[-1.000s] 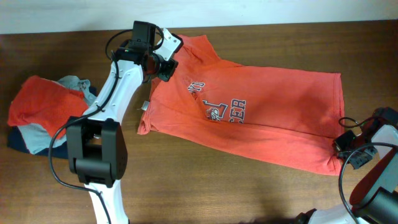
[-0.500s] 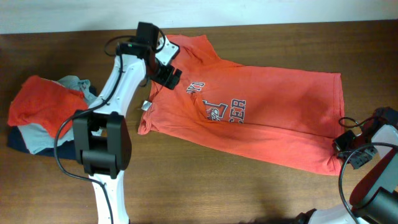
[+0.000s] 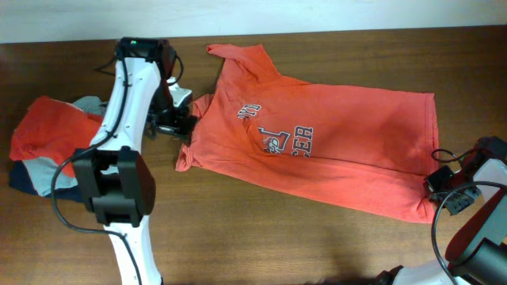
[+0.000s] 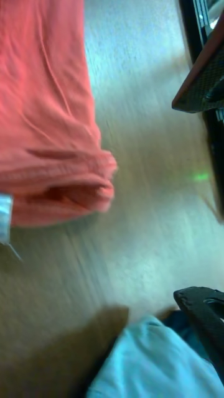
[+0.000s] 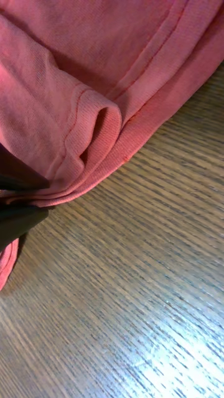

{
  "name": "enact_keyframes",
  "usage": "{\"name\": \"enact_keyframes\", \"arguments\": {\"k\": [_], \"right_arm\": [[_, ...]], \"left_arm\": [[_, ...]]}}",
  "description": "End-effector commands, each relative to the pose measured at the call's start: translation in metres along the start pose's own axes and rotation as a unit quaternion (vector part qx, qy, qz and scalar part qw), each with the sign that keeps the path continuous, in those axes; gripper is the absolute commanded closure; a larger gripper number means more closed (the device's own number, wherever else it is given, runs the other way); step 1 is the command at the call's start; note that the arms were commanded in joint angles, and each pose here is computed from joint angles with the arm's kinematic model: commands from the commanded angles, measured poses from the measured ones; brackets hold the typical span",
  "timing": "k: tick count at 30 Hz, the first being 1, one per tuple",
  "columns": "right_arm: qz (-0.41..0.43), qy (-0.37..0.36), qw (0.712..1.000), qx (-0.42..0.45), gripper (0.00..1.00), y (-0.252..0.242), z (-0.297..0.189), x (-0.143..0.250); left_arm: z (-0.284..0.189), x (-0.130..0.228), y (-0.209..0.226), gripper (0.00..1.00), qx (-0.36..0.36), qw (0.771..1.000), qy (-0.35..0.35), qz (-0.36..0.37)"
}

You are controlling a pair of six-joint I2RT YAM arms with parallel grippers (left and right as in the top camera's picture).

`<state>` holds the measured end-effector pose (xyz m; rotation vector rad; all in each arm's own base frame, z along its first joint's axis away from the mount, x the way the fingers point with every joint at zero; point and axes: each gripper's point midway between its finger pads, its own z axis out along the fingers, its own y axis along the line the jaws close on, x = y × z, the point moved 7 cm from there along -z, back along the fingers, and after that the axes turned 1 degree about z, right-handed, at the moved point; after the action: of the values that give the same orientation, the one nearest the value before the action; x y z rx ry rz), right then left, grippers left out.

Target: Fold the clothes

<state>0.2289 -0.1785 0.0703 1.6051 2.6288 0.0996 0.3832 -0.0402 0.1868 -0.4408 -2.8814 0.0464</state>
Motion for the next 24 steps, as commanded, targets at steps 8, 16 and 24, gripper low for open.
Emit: {"name": "enact_keyframes", "arguments": {"k": [8,16,24], "right_arm": [[0.008,-0.004,1.0,-0.001,0.83,0.0,-0.001,-0.005],[0.008,-0.004,1.0,-0.001,0.82,0.0,-0.001,-0.005],[0.008,-0.002,1.0,0.0,0.82,0.0,-0.001,-0.005]], "left_arm": [[0.014,0.039,-0.016,0.11,-0.001,0.99,-0.138,-0.03],[0.098,0.025,-0.013,0.41,-0.011,0.984,-0.173,-0.05],[0.106,0.02,0.004,0.63,-0.09,0.975,-0.195,-0.056]]}}
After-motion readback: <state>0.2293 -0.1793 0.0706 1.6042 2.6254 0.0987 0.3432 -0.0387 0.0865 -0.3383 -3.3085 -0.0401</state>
